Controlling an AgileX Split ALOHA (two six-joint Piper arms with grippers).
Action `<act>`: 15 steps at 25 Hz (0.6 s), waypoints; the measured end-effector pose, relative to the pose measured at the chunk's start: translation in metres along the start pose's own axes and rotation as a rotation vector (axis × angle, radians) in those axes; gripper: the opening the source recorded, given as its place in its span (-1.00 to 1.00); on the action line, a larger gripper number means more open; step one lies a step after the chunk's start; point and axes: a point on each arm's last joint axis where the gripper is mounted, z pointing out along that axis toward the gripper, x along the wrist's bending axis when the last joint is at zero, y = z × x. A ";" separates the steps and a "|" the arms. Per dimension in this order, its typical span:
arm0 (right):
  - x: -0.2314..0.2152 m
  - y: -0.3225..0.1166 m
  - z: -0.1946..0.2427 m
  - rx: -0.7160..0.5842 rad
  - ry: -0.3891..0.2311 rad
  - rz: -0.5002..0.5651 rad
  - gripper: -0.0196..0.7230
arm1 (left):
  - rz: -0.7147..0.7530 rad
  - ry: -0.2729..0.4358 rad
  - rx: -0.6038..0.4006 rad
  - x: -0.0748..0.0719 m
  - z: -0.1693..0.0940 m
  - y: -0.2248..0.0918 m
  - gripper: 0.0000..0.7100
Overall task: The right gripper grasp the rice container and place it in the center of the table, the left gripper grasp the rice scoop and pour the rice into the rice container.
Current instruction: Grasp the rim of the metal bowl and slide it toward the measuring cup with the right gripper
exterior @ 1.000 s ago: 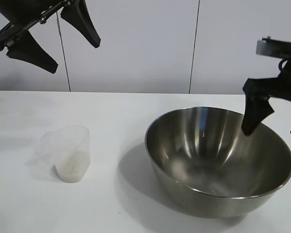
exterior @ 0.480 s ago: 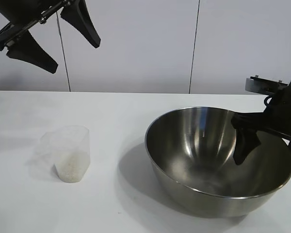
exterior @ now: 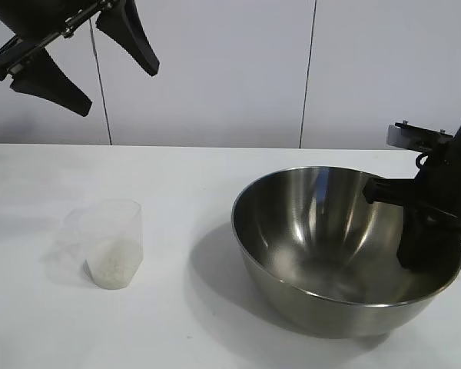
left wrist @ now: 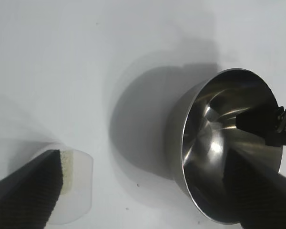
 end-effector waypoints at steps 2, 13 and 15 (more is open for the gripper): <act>0.002 -0.001 -0.002 0.005 0.015 -0.003 -0.92 | 0.000 0.000 -0.002 0.000 0.000 0.000 0.85; 0.014 0.000 -0.028 -0.041 0.099 -0.014 -0.92 | 0.037 -0.002 0.013 0.000 0.000 -0.001 0.85; 0.016 0.002 -0.030 -0.040 0.111 -0.013 -0.92 | 0.037 -0.002 0.013 0.000 0.000 -0.001 0.85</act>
